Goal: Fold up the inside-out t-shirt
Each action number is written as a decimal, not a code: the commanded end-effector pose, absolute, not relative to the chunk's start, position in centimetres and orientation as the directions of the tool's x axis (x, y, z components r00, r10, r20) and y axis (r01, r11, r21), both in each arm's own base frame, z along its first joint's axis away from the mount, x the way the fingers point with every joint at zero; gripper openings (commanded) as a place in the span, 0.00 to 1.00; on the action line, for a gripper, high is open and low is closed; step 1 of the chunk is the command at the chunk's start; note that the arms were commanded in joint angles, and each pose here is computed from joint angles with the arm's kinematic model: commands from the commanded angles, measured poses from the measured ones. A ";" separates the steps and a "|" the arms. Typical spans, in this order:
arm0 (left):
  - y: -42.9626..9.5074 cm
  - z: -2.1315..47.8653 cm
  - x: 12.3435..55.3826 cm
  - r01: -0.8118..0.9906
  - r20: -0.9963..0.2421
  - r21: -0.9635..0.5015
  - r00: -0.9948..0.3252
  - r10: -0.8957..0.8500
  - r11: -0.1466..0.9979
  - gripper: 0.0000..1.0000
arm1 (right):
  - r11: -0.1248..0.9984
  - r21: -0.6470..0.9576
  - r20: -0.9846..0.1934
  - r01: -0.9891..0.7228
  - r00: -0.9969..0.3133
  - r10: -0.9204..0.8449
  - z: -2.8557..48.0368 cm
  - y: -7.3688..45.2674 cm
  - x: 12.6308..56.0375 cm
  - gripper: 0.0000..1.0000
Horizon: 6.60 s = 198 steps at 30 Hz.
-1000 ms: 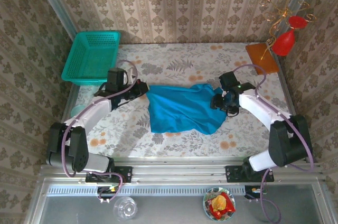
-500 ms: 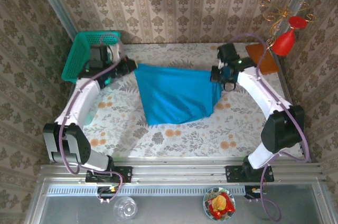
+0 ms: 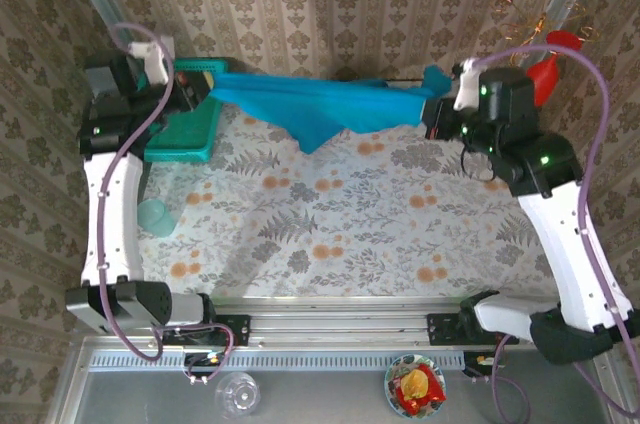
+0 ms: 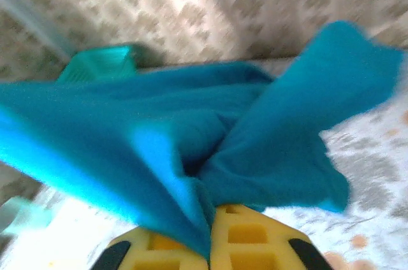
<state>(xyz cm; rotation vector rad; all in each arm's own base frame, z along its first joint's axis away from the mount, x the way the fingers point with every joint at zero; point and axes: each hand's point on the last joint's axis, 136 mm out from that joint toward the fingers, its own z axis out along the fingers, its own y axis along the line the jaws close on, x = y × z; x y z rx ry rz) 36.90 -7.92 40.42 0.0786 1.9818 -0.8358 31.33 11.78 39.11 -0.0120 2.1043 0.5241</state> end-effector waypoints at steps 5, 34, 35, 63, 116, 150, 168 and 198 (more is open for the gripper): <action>-1.8 23.3 35.2 0.018 -0.583 -0.508 -0.743 -0.328 0.861 0.00 | 0.881 0.472 -0.597 -0.042 -0.750 0.285 27.2 11.9 30.5 0.49; -1.8 19.0 33.9 -0.004 -0.527 -0.500 -0.792 -0.308 0.866 0.00 | 0.937 0.293 -0.200 -0.188 -0.971 -0.132 7.1 25.9 30.2 0.45; -1.8 19.0 33.9 -0.003 -0.529 -0.500 -0.791 -0.308 0.866 0.00 | 0.936 0.298 -0.192 -0.188 -0.972 -0.134 6.9 26.0 30.1 0.44; -1.4 36.4 35.6 0.203 -0.740 -0.593 -0.520 -0.427 0.779 0.00 | 0.928 0.370 -0.795 -0.049 -0.534 0.289 39.6 11.7 35.7 0.00; -5.3 53.7 31.3 0.521 -0.910 -0.406 -0.156 -0.384 0.751 0.00 | 0.895 0.418 -0.907 -0.155 -0.025 0.419 54.2 5.0 26.4 0.00; -21.1 25.7 47.7 0.459 -0.666 -0.296 -0.728 0.164 0.837 0.52 | 0.905 0.382 -0.527 0.187 -0.760 0.380 21.5 8.8 42.4 0.42; -37.0 7.5 31.9 0.733 -0.295 -0.060 -0.661 0.690 0.677 0.38 | 0.870 0.403 -0.315 0.285 -0.849 0.424 10.9 10.5 38.3 0.37; -32.5 15.6 34.3 0.558 -0.479 -0.468 -0.812 0.333 0.686 0.00 | 0.768 0.613 -0.158 0.186 -0.923 0.350 7.0 22.2 38.0 0.45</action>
